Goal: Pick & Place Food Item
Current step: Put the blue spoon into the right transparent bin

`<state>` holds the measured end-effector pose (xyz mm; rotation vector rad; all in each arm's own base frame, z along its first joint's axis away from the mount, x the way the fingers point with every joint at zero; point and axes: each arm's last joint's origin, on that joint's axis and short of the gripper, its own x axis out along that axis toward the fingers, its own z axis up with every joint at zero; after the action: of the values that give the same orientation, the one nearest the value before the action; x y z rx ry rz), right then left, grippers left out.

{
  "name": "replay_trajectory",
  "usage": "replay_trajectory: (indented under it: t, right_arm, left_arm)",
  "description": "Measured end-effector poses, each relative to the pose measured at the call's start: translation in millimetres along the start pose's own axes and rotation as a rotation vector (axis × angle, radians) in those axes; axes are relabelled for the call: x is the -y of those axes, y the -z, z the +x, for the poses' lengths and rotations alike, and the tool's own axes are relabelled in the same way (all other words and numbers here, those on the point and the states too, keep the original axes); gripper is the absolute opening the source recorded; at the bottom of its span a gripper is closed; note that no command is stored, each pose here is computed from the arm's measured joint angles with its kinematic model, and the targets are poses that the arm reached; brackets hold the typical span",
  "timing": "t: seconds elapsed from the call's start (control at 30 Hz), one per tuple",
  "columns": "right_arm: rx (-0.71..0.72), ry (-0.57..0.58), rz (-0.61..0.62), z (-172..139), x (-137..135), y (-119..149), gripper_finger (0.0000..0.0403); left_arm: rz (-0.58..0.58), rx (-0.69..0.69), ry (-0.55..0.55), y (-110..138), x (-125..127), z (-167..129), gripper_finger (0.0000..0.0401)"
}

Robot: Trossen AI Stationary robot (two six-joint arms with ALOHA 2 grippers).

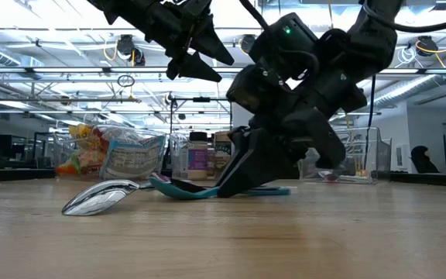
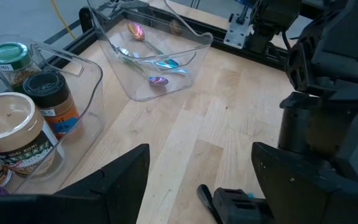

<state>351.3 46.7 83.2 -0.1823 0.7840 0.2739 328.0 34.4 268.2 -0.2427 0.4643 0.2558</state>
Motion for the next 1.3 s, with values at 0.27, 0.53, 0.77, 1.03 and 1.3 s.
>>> replay_trajectory:
  t: [0.27,0.53,0.77,1.03,1.3]
  right_arm:
    - [-0.006,-0.004,-0.051,0.1,-0.5,0.8,0.0016]
    - [0.034,-0.064,-0.032,-27.1,-5.0,-18.1,0.0014]
    - [0.098,-0.099,-0.037,-69.4,-23.2,-41.4,0.0014]
    - [0.173,-0.122,0.015,-111.6,-34.8,-46.4,0.0016]
    - [0.213,-0.058,0.024,-142.5,-35.0,-28.0,0.0015]
  left_arm:
    - [0.000,0.000,0.000,0.0,-0.1,0.0,0.0285]
    - [0.000,-0.001,0.000,0.0,0.0,-0.1,0.0285]
    - [0.000,0.001,0.000,-0.1,0.0,-0.1,0.0285]
    - [0.000,0.001,0.000,-0.1,0.0,-0.1,0.0285]
    - [0.000,0.001,0.000,-0.1,0.0,-0.1,0.0285]
